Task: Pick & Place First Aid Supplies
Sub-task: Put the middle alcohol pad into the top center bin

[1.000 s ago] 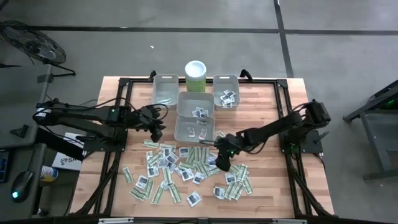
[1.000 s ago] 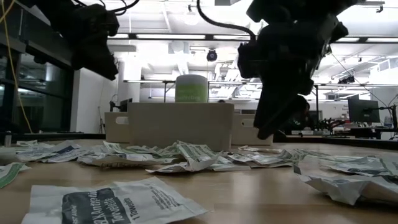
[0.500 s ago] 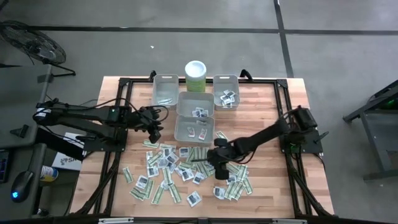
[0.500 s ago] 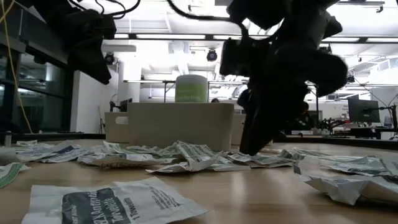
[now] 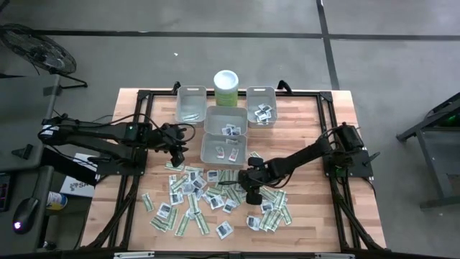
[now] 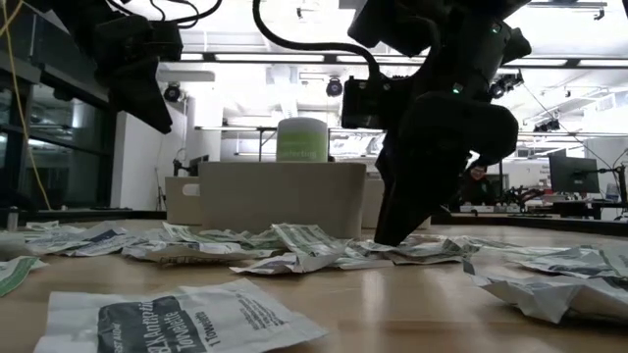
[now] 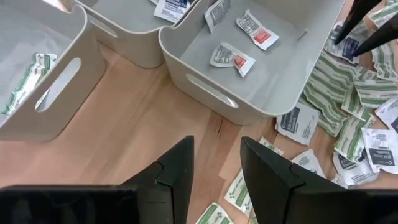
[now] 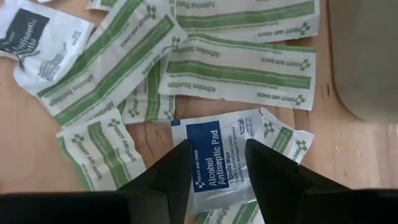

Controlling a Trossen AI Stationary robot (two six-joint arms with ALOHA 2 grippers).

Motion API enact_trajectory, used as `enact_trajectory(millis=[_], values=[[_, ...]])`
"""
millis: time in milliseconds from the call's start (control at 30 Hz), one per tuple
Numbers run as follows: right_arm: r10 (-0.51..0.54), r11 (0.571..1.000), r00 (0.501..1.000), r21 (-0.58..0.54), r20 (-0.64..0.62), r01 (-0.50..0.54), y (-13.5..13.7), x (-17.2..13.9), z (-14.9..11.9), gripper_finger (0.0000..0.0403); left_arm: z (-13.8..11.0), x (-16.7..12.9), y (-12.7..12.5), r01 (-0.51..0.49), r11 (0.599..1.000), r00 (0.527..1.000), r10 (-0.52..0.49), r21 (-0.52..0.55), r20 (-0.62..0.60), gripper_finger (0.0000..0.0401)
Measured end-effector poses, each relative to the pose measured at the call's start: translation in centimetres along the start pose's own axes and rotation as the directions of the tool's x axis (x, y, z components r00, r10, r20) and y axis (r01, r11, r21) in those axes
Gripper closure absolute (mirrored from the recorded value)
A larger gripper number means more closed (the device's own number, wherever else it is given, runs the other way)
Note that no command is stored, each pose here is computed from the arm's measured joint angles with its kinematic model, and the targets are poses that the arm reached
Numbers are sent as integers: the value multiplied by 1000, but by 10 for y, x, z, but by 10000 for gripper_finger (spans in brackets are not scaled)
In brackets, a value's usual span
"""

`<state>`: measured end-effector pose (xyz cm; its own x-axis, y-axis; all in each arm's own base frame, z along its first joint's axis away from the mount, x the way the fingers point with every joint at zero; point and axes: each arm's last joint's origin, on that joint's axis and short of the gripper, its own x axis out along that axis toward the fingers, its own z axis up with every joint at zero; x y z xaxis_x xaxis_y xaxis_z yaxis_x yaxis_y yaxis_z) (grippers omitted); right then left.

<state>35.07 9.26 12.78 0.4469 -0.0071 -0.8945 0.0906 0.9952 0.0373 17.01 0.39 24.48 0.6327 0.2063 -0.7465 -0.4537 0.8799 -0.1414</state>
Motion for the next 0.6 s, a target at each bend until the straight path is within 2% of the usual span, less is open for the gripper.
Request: enact_trajectory(millis=[167, 600], values=[[-4, 1000, 1000, -2, -26, 4, 0, 8, -3, 286, 0, 0, 0, -1, 1000, 1000, 1, 14, 0, 271], [16, 994, 999, 111, -30, -13, 0, 2, -3, 385, 0, 0, 0, 0, 1000, 1000, 0, 14, 0, 271]])
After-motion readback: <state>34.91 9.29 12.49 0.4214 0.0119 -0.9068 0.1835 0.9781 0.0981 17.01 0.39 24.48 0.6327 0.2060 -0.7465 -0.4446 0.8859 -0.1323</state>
